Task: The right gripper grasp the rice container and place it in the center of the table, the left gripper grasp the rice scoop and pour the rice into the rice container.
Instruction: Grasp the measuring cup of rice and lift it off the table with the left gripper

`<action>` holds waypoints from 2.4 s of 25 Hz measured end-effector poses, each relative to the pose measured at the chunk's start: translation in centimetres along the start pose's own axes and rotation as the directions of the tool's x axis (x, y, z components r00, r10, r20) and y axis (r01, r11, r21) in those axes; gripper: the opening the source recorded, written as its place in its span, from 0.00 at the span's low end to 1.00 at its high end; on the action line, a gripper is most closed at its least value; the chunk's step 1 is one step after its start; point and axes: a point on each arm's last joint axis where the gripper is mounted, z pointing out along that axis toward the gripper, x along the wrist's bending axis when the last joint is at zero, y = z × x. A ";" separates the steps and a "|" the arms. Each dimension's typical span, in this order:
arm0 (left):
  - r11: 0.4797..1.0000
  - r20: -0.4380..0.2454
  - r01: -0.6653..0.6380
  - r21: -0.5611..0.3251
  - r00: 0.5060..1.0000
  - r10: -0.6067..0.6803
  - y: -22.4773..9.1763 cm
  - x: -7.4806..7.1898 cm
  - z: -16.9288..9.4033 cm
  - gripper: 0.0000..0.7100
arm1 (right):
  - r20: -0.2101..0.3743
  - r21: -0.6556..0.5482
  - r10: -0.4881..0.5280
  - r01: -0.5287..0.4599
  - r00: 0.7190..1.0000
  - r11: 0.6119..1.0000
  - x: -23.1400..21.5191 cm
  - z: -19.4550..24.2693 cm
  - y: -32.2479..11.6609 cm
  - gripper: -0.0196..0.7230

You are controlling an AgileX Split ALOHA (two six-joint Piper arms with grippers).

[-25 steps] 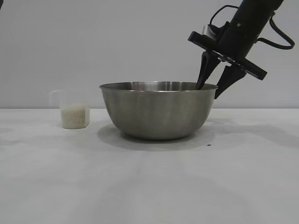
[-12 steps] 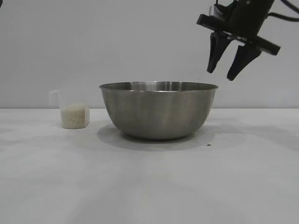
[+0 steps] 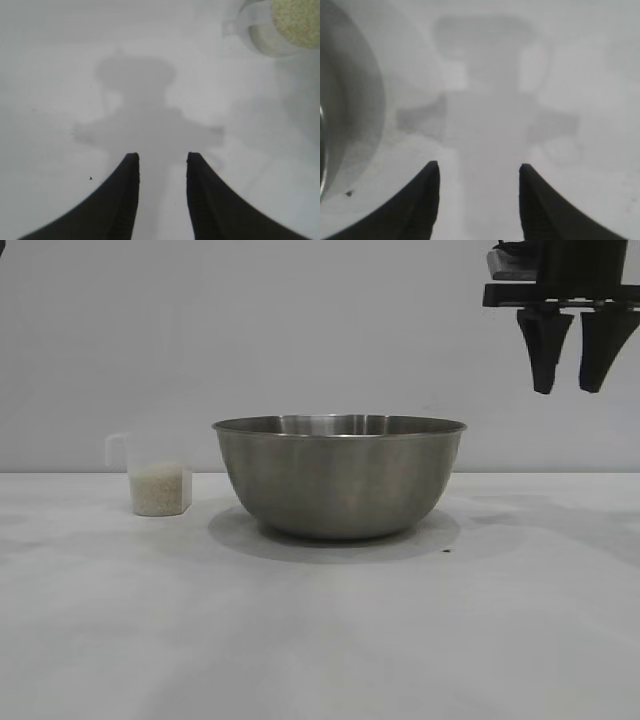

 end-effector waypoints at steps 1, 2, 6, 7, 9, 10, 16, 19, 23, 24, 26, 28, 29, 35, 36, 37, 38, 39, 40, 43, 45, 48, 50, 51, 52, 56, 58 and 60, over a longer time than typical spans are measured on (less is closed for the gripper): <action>1.000 0.000 0.000 0.000 1.000 0.000 0.0 0.0 0.0 0.33 | 0.001 0.000 0.021 -0.021 1.000 1.000 -0.9 0.0 0.0 0.45; 1.000 0.000 0.000 0.000 1.000 0.000 0.0 0.0 0.0 0.33 | -0.001 0.001 0.035 -0.035 0.999 0.999 -1.6 0.0 0.0 0.45; 1.000 0.001 0.001 0.002 1.000 -0.001 0.0 0.0 0.0 0.33 | -0.015 0.002 0.096 -0.096 0.995 0.995 -4.1 0.1 -0.1 0.45; 1.000 0.005 0.004 0.003 1.000 -0.004 0.0 0.0 0.0 0.33 | -0.016 0.002 0.102 -0.102 0.995 0.995 -4.4 0.1 -0.1 0.45; 1.000 0.018 0.013 0.005 1.000 -0.013 0.0 -0.2 0.0 0.33 | -0.022 0.002 0.098 -0.098 0.995 0.995 -4.5 0.1 -0.2 0.45; 1.000 0.021 0.015 0.007 1.000 -0.015 -0.1 -0.2 0.0 0.33 | -0.032 0.002 0.098 -0.098 0.995 0.995 -4.4 0.1 -0.1 0.45; 1.000 0.024 0.017 0.007 1.000 -0.017 -0.1 -0.2 0.0 0.33 | -0.069 -0.002 0.101 -0.101 0.992 0.995 -3.9 -0.1 -0.1 0.45; 1.000 0.024 0.017 0.007 1.000 -0.017 -0.1 -0.2 0.0 0.33 | -0.081 -0.030 0.099 -0.102 0.992 0.994 -3.7 -1.7 -0.5 0.45; 1.000 0.024 0.017 0.010 1.000 -0.017 -0.1 -0.2 0.0 0.33 | -0.085 -0.074 0.081 -0.087 0.993 0.993 -2.9 -4.7 -1.9 0.45; 1.000 0.024 0.017 0.012 1.000 -0.017 -0.1 -0.2 0.0 0.33 | -0.086 -0.073 0.077 -0.084 0.993 0.994 -2.7 -5.1 -2.3 0.45; 1.000 0.024 0.017 0.012 1.000 -0.017 -0.1 -0.2 0.0 0.33 | -0.090 -0.077 0.070 -0.077 0.993 0.994 -2.4 -6.1 -3.4 0.45; 1.000 0.023 0.017 0.015 1.000 -0.017 -0.1 -0.2 0.0 0.33 | -0.091 -0.080 0.066 -0.073 0.994 0.994 -2.1 -6.9 -4.4 0.45; 1.000 0.024 0.017 0.014 1.000 -0.017 -0.1 -0.2 0.0 0.33 | -0.093 -0.084 0.065 -0.072 0.994 0.994 -2.1 -7.3 -4.8 0.45; 1.000 0.024 0.017 0.014 1.000 -0.017 -0.1 -0.2 0.0 0.33 | -0.094 -0.126 0.063 -0.075 0.994 0.989 -1.9 -9.2 -6.9 0.45; 1.000 0.024 0.017 0.014 1.000 -0.017 -0.1 -0.2 0.0 0.33 | -0.094 -0.134 0.062 -0.075 0.994 0.988 -1.9 -9.5 -7.2 0.45; 1.000 0.024 0.017 0.014 1.000 -0.017 -0.1 -0.2 0.0 0.33 | -0.094 -0.139 0.062 -0.075 0.994 0.987 -1.9 -9.8 -7.5 0.45; 1.000 0.024 0.017 0.014 1.000 -0.017 -0.1 -0.2 0.0 0.33 | -0.094 -0.144 0.062 -0.075 0.994 0.987 -1.9 -9.9 -7.6 0.45; 1.000 0.024 0.017 0.014 1.000 -0.017 -0.1 -0.2 0.0 0.33 | -0.095 -0.154 0.060 -0.074 0.994 0.985 -1.8 -10.2 -7.9 0.45; 1.000 0.024 0.017 0.014 1.000 -0.017 -0.1 -0.2 0.0 0.33 | -0.095 -0.159 0.060 -0.074 0.994 0.984 -1.8 -10.4 -8.2 0.45; 1.000 0.024 0.017 0.014 1.000 -0.017 -0.1 -0.2 0.0 0.33 | -0.096 -0.175 0.061 -0.077 0.994 0.982 -1.7 -10.7 -9.2 0.45; 1.000 0.024 0.017 0.014 1.000 -0.017 -0.1 -0.2 0.0 0.33 | -0.098 -0.182 0.062 -0.079 0.993 0.980 -1.7 -10.7 -9.9 0.45; 1.000 0.024 0.017 0.014 1.000 -0.017 -0.1 -0.2 0.0 0.33 | -0.109 -0.197 0.067 -0.087 0.992 0.977 -1.5 -10.9 -11.5 0.45; 1.000 0.024 0.017 0.014 1.000 -0.017 -0.1 -0.2 0.0 0.33 | -0.115 -0.212 0.070 -0.093 0.991 0.973 -1.4 -10.9 -12.7 0.45; 1.000 0.024 0.017 0.014 1.000 -0.017 -0.1 -0.2 0.0 0.33 | -0.118 -0.225 0.071 -0.096 0.991 0.970 -1.4 -11.0 -13.4 0.45; 1.000 0.024 0.017 0.014 1.000 -0.017 -0.1 -0.2 0.0 0.33 | -0.118 -0.239 0.071 -0.098 0.991 0.966 -1.3 -11.1 -13.9 0.45; 1.000 0.024 0.017 0.014 1.000 -0.017 -0.1 -0.2 0.0 0.33 | -0.119 -0.282 0.069 -0.101 0.991 0.954 -1.2 -11.7 -16.9 0.45; 1.000 0.024 0.017 0.014 1.000 -0.017 -0.1 -0.2 0.0 0.33 | -0.119 -0.299 0.069 -0.102 0.991 0.949 -1.1 -11.9 -18.5 0.45; 1.000 0.024 0.017 0.014 1.000 -0.017 -0.1 -0.2 0.0 0.33 | -0.118 -0.319 0.066 -0.101 0.991 0.942 -1.1 -12.2 -19.9 0.45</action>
